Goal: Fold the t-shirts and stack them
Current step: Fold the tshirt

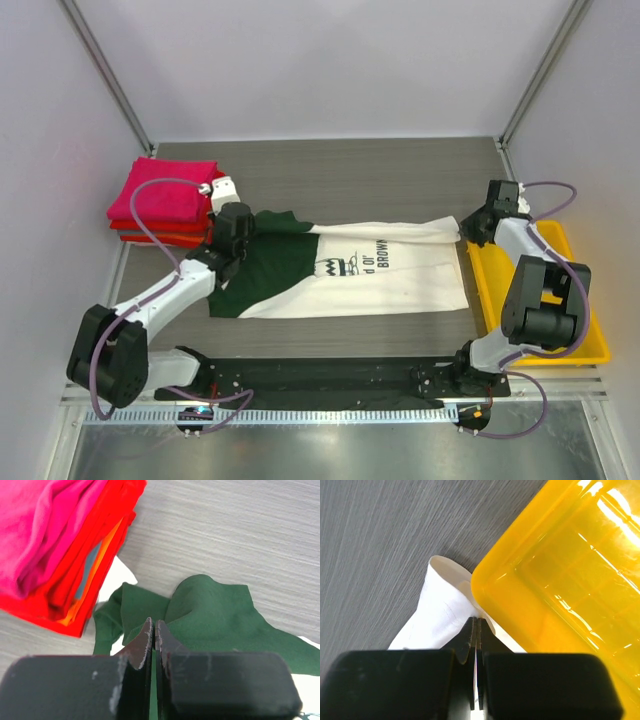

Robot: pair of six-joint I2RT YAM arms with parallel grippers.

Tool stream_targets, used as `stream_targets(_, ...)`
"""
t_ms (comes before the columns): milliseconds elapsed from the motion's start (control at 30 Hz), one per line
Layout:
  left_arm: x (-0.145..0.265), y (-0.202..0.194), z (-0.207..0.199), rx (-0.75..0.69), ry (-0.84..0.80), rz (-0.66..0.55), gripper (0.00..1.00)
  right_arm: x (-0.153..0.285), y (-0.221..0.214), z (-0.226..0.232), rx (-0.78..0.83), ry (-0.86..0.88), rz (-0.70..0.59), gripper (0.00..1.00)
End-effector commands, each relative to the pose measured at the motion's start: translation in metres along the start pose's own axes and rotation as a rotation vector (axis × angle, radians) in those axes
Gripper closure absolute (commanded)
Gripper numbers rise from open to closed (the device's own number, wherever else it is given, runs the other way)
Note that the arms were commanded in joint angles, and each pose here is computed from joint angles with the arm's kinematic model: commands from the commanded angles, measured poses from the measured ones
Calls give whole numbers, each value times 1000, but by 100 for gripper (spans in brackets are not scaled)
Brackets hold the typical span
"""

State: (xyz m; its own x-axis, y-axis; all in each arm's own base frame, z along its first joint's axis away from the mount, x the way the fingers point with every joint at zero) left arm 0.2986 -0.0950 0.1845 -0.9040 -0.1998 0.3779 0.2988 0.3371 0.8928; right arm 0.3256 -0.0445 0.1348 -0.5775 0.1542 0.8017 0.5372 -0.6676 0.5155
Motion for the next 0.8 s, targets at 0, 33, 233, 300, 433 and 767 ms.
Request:
stream_targets(0, 9, 14, 4, 91, 19, -96, 100, 13, 15, -1, -33, -5, -125, 99)
stream_targets(33, 10, 13, 5, 94, 13, -93, 100, 14, 16, -1, -37, -6, -131, 99)
stream_targets(233, 19, -1, 11, 112, -9, -54, 100, 16, 8, -7, -62, -13, -148, 99)
stream_targets(300, 23, -4, 15, 124, -5, -51, 100, 17, 6, -8, -68, -18, -150, 99)
stream_targets(433, 33, -8, 22, 141, -9, -41, 100, 16, 1, -13, -68, -34, -148, 99)
stream_targets(767, 51, -33, 43, 186, -15, 37, 100, 23, -12, -22, -73, -29, -161, 99)
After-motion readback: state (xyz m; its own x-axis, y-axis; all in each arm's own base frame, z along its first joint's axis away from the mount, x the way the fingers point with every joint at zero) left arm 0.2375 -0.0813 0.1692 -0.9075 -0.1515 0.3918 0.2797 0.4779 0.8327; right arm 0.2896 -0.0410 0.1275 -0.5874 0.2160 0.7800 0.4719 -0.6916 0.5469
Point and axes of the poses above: each gripper's point midway between its finger pads, its own x axis back along the fingers, its own z axis along the line the jaws close on, y = z × x, the point moved 8 cm from there along x, back along the fingers, and after that the axes turned 10 degrees about x, right-handed, at the moved point
